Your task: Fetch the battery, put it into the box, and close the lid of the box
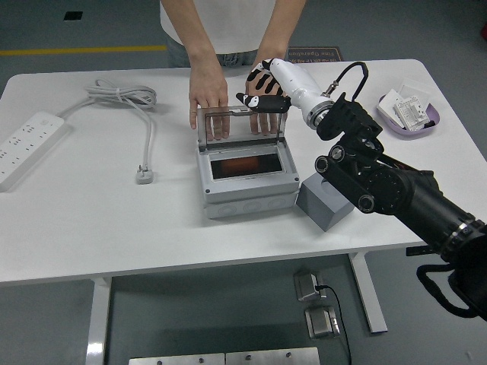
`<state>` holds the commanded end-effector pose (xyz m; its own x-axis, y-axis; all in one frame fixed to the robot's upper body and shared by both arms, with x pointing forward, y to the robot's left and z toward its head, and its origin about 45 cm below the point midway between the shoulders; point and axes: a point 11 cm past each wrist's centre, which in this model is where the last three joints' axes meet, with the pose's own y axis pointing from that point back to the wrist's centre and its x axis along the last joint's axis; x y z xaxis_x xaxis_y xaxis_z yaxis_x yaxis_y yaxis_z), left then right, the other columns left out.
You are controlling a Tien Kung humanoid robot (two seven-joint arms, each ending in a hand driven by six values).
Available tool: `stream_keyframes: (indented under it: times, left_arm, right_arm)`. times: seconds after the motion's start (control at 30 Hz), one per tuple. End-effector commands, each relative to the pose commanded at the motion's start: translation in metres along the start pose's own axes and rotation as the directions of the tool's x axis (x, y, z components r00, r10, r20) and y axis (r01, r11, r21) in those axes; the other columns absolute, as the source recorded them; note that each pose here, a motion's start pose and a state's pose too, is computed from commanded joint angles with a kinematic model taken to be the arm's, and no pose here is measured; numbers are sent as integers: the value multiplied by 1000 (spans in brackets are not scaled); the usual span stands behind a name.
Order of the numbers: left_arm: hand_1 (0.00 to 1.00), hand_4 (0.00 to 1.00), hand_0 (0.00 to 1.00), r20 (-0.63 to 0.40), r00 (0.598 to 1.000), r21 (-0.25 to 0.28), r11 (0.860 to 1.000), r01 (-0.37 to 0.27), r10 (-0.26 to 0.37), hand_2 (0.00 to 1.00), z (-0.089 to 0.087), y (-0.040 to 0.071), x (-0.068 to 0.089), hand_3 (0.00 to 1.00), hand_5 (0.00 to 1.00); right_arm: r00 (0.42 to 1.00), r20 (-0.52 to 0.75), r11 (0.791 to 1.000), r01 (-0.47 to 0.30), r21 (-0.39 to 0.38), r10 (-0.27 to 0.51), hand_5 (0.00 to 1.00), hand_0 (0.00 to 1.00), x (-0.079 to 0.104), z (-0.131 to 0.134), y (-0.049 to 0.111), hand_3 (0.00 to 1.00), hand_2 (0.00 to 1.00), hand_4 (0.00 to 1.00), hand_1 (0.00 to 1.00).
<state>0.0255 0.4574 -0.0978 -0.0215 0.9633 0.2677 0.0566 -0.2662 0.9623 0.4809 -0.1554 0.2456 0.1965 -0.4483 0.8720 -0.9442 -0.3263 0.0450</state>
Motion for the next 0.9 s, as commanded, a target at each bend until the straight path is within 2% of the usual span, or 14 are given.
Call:
stream_keyframes:
  times: [0.27, 0.67, 0.9]
  left_arm:
    - [679, 740, 681, -4, 1000, -3, 1000, 3, -3, 663, 1, 0, -1, 769, 424]
    - [679, 739, 681, -13, 1000, -4, 1000, 2, -2, 664, 0, 0, 0, 770, 434]
    - [678, 737, 681, -16, 1000, -1, 1000, 4, -4, 663, -2, 0, -1, 770, 438]
  right_arm:
    - [999, -12, 998, 50, 23, -50, 501, 442, -19, -2, 12, 654, 555, 802, 497]
    - [994, -61, 993, 90, 72, -85, 512, 443, -24, -15, 31, 654, 553, 796, 490]
    - [987, -90, 987, 138, 77, -131, 513, 439, -37, -18, 44, 657, 552, 796, 485]
